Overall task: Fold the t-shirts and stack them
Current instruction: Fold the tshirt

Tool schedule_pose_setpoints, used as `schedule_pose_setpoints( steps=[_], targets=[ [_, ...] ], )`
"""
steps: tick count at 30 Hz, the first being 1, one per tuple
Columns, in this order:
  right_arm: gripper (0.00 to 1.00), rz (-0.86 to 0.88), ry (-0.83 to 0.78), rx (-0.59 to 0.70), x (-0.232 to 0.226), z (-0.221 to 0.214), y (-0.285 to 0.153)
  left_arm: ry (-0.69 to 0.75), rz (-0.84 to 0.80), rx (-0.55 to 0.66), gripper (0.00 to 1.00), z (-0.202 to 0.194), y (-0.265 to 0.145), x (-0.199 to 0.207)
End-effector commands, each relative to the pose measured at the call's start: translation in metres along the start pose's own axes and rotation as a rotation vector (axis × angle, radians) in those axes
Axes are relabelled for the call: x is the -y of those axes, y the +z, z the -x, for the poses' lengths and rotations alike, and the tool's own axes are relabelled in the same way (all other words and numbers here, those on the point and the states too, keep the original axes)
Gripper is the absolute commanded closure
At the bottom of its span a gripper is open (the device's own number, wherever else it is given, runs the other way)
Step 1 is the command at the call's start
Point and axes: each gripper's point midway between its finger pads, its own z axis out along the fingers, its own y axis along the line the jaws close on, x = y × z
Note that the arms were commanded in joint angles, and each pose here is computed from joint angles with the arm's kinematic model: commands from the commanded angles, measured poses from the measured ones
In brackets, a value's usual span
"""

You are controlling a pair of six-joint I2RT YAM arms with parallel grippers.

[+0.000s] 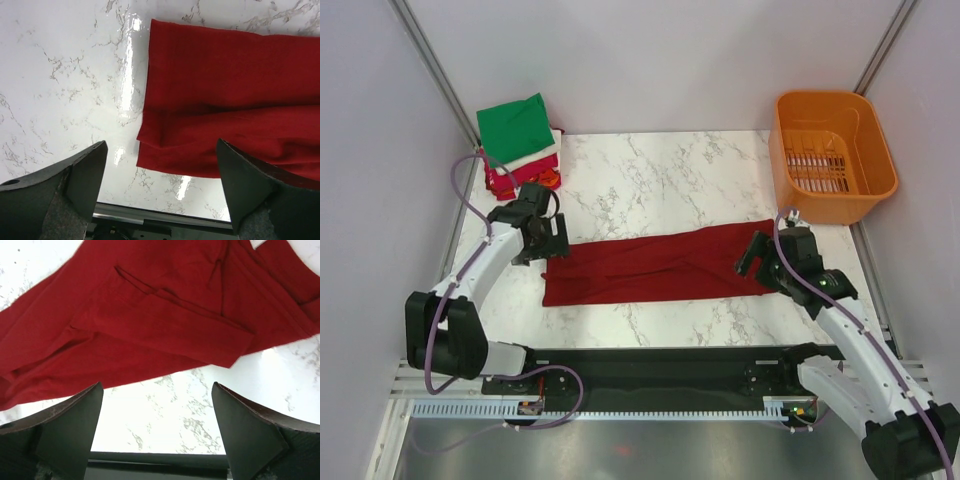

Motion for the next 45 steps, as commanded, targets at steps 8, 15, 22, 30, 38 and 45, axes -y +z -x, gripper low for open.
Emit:
schedule_pose_setpoints(
  steps=[8, 15, 22, 30, 38, 45],
  targets=[
    [0.07, 0.062, -0.073, 0.016, -0.062, 0.045, 0.049, -0.020, 0.006, 0.024, 0.21, 0.038, 0.007, 0.014],
    [0.06, 0.054, -0.135, -0.036, -0.070, 0.034, 0.069, -0.115, 0.031, -0.054, 0.23, 0.002, 0.027, 0.014],
    [0.07, 0.048, -0.167, -0.099, -0.064, 0.015, 0.091, -0.147, 0.105, 0.005, 0.35, 0.039, 0.039, 0.014],
    [0.07, 0.062, -0.214, -0.121, -0.066, 0.011, 0.094, -0.126, 0.141, -0.070, 0.35, 0.048, 0.078, 0.026],
    [0.06, 0.042, -0.237, -0.139, -0.060, 0.007, 0.098, -0.136, 0.161, -0.100, 0.35, 0.042, 0.086, 0.018],
    [0.07, 0.035, -0.263, -0.159, -0.060, 0.006, 0.102, -0.144, 0.186, -0.141, 0.35, 0.035, 0.099, 0.010]
  ],
)
